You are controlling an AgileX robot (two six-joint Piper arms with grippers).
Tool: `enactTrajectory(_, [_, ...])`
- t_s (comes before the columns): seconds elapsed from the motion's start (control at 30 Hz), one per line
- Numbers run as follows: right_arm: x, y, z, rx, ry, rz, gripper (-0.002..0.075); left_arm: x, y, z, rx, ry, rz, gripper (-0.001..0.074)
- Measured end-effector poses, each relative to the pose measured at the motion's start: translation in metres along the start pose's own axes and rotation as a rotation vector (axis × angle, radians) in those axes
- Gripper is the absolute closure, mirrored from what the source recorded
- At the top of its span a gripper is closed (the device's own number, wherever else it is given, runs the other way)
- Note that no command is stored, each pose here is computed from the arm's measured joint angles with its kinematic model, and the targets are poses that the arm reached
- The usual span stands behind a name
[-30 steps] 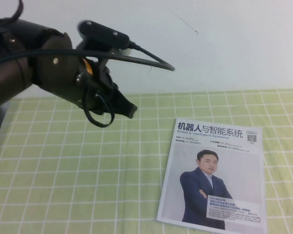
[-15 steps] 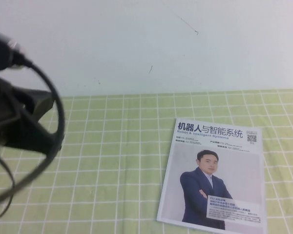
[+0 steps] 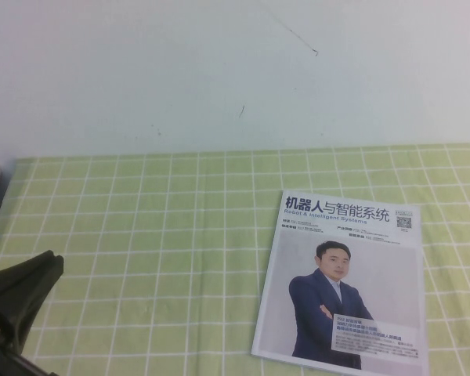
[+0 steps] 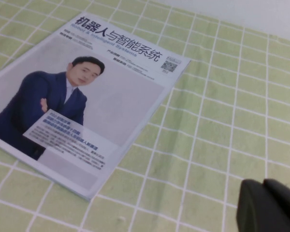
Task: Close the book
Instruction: 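Close the open booklet and leave it lying on the table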
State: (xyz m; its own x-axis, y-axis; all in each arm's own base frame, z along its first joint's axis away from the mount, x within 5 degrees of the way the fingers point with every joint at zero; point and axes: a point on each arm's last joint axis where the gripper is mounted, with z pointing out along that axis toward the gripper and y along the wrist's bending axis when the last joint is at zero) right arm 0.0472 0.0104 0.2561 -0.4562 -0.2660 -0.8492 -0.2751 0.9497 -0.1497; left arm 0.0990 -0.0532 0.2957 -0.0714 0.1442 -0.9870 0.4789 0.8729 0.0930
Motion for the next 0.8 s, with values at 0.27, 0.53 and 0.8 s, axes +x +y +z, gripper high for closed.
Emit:
enactTrajectory(0.27, [-0.0011,0.0037,-0.0017,-0.038,-0.025,0.044,0.0729,0.0055,-0.0008,-0.0005,0.003,-0.003,-0.010,0.0739])
enactTrajectory(0.53, [-0.0012,0.0040,-0.0017,-0.041,-0.025,0.047,0.0729,0.0055,-0.0008,-0.0005,0.003,-0.004,-0.008,0.0739])
enactTrajectory(0.8, [-0.0013,0.0041,-0.0017,-0.043,-0.026,0.049,0.0729,0.0111,-0.0013,-0.0026,0.004,-0.003,-0.008,0.0739])
